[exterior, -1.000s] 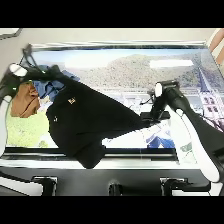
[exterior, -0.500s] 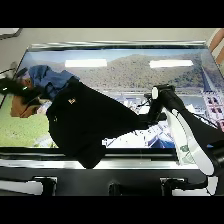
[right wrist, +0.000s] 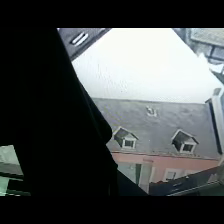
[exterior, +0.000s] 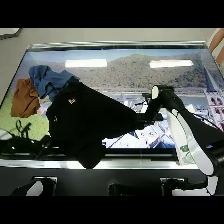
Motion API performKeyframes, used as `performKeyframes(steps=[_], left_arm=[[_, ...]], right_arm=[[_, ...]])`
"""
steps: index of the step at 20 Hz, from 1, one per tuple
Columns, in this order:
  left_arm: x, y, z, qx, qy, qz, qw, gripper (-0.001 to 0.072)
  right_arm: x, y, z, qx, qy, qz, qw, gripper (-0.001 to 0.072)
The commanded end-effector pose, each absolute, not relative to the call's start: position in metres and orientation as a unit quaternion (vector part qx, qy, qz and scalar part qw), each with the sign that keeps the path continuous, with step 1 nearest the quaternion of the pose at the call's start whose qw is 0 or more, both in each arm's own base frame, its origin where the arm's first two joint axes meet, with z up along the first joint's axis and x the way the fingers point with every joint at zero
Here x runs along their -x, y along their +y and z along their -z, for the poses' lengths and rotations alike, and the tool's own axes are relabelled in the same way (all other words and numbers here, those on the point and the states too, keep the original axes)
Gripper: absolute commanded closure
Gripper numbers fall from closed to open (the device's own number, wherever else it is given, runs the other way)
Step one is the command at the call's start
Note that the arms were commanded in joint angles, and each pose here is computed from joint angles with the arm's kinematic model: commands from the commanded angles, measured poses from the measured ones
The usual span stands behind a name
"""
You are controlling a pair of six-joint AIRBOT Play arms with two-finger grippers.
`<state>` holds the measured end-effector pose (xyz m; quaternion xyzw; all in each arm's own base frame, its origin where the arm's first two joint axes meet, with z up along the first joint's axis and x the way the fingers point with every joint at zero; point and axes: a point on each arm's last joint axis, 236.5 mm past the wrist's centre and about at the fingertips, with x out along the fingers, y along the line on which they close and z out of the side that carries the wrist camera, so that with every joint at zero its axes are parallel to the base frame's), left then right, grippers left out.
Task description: Fold the shirts.
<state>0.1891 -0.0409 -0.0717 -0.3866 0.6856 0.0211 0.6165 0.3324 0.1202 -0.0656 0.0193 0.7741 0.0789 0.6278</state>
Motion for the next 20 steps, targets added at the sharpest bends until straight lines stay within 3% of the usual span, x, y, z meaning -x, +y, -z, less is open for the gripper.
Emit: performKeyframes(steps=[1,6,7,9,10,12,14,16,18,20], left_arm=[[-0.188,-0.061,0.096,0.446,0.639,-0.027,0.626,0.0171],[-0.197,-0.072,0.107,0.434,0.638,-0.028,0.635,0.0205],[-0.201,-0.074,0.109,0.434,0.635,-0.032,0.638,0.0299],[-0.214,-0.08,0.106,0.442,0.618,-0.028,0.65,0.0618],[-0.225,-0.081,0.099,0.441,0.603,-0.014,0.664,0.0673],[-0.266,-0.074,0.053,0.402,0.544,0.041,0.736,0.0674],[-0.319,-0.059,-0.049,0.334,0.421,0.09,0.838,0.0675],[-0.347,-0.044,-0.191,0.271,0.261,0.113,0.919,0.0675],[-0.331,-0.043,-0.354,0.211,0.086,0.136,0.964,0.0675],[-0.281,-0.051,-0.478,0.157,-0.05,0.15,0.975,0.0675]], right_arm=[[-0.329,0.124,0.065,-0.025,0.779,-0.084,0.621,0.0672],[-0.333,0.125,0.065,-0.027,0.774,-0.084,0.628,0.0672],[-0.332,0.125,0.065,-0.027,0.774,-0.084,0.627,0.0672],[-0.332,0.125,0.064,-0.027,0.773,-0.084,0.628,0.0672],[-0.333,0.124,0.062,-0.025,0.771,-0.083,0.631,0.0673],[-0.338,0.119,0.048,-0.021,0.755,-0.076,0.651,0.0673],[-0.358,0.1,0.015,-0.008,0.706,-0.04,0.707,0.0674],[-0.393,0.076,-0.054,-0.002,0.605,0.004,0.796,0.0674],[-0.419,0.049,-0.164,-0.017,0.46,0.052,0.886,0.0673],[-0.405,0.019,-0.292,-0.041,0.3,0.084,0.949,0.0673]])
